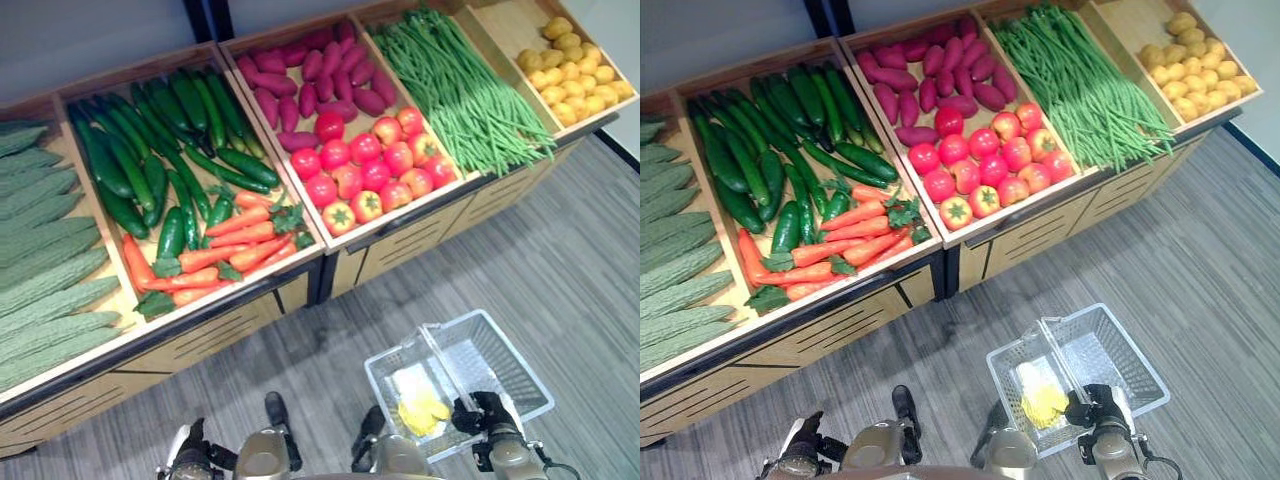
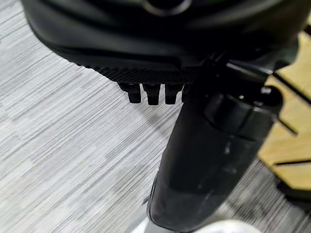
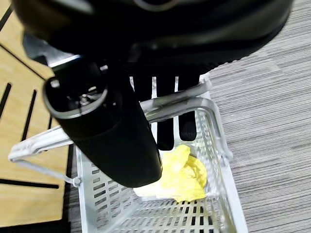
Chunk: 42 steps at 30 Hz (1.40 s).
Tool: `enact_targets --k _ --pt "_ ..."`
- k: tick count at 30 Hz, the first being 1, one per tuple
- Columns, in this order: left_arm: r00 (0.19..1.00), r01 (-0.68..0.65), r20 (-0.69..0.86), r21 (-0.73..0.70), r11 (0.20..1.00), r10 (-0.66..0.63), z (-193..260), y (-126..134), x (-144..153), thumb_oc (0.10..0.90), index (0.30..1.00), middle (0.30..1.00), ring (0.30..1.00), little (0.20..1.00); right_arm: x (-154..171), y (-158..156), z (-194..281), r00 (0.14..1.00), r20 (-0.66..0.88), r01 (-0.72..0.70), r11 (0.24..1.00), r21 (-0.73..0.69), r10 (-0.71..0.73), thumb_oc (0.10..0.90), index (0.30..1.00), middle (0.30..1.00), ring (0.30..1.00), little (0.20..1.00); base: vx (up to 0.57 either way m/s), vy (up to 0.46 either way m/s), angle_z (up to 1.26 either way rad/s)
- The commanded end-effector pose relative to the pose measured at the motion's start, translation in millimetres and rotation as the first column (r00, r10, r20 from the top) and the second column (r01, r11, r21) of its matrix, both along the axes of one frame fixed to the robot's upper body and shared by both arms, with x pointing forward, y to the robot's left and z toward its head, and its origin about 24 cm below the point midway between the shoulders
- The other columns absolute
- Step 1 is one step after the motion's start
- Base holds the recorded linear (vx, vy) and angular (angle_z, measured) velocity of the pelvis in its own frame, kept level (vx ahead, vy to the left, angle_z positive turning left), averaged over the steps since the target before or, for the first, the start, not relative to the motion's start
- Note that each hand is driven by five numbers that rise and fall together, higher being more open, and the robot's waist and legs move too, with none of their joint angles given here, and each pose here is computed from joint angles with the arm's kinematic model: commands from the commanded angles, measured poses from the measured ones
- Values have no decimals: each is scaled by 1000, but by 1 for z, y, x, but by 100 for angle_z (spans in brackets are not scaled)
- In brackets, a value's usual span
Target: Get the vegetables into the basket
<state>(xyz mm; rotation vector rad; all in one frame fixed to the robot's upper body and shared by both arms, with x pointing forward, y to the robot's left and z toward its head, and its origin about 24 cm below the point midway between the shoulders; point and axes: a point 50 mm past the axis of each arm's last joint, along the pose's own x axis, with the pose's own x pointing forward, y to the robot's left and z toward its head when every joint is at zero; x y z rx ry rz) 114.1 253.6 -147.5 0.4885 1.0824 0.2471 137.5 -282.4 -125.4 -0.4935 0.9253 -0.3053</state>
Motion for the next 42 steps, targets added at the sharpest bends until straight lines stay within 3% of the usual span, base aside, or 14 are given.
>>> enact_targets --k 1,10,17,22,24,26,28,29,32,33,35,39,41,42 --pt "1000 -6 11 41 999 6 4 13 0 900 1000 1000 1000 1000 21 -21 20 994 110 14 997 -77 -5 400 300 300 300 300 6 189 1" --pt "999 -27 39 74 997 25 12 27 11 900 1000 1000 1000 1000 1 -21 7 997 20 75 996 -51 -74 400 300 300 300 300 114 -60 44" --pt "996 -77 -28 65 995 79 5 32 -13 900 1000 1000 1000 1000 -32 -39 1 984 -120 116 988 -98 -128 400 300 300 300 300 75 -164 36" --pt "994 -106 -34 53 993 108 4 31 -18 900 1000 1000 1000 1000 -35 -43 2 983 -129 116 987 -112 -130 400 300 300 300 300 9 -105 7" --pt "985 -169 -11 51 984 170 5 35 -18 900 1000 1000 1000 1000 -37 -46 3 982 -139 113 986 -127 -130 400 300 300 300 300 19 -122 9" --pt "927 -374 63 68 925 370 11 51 -23 900 1000 1000 1000 1000 -40 -47 3 980 -144 116 984 -135 -136 400 300 300 300 300 36 -50 5" --pt "926 -375 63 68 924 371 11 51 -23 900 1000 1000 1000 1000 -39 -47 3 980 -143 116 984 -135 -135 400 300 300 300 300 29 -19 4" --pt "690 -715 247 84 695 680 28 84 -32 900 1000 1000 1000 1000 -42 -44 1 980 -158 101 984 -148 -125 400 300 300 300 300 57 -26 4" --pt "495 -860 396 94 502 773 48 112 -37 900 1000 1000 1000 1000 -37 -38 0 987 -138 64 986 -152 -86 400 300 300 300 300 53 -8 8" --pt "438 -891 462 109 441 771 58 124 -37 900 1000 1000 1000 1000 -35 -36 0 989 -132 46 987 -154 -66 400 300 300 300 300 14 5 6" --pt "428 -893 552 134 430 716 75 138 -28 900 1000 1000 1000 1000 -36 -35 0 990 -133 34 987 -158 -55 400 300 300 300 300 0 0 0" --pt "464 -837 819 281 469 338 146 163 6 900 1000 1000 1000 1000 -45 -35 -1 991 -114 45 985 -168 -65 400 300 300 300 300 8 6 0" --pt "473 -821 844 319 474 252 161 163 12 900 1000 1000 1000 1000 -49 -35 -2 990 -118 57 984 -166 -77 400 300 300 300 300 12 9 6" --pt "489 -795 864 384 470 121 182 165 20 900 1000 1000 1000 1000 -53 -35 -3 989 -119 71 985 -160 -91 400 300 300 300 300 6 24 11"
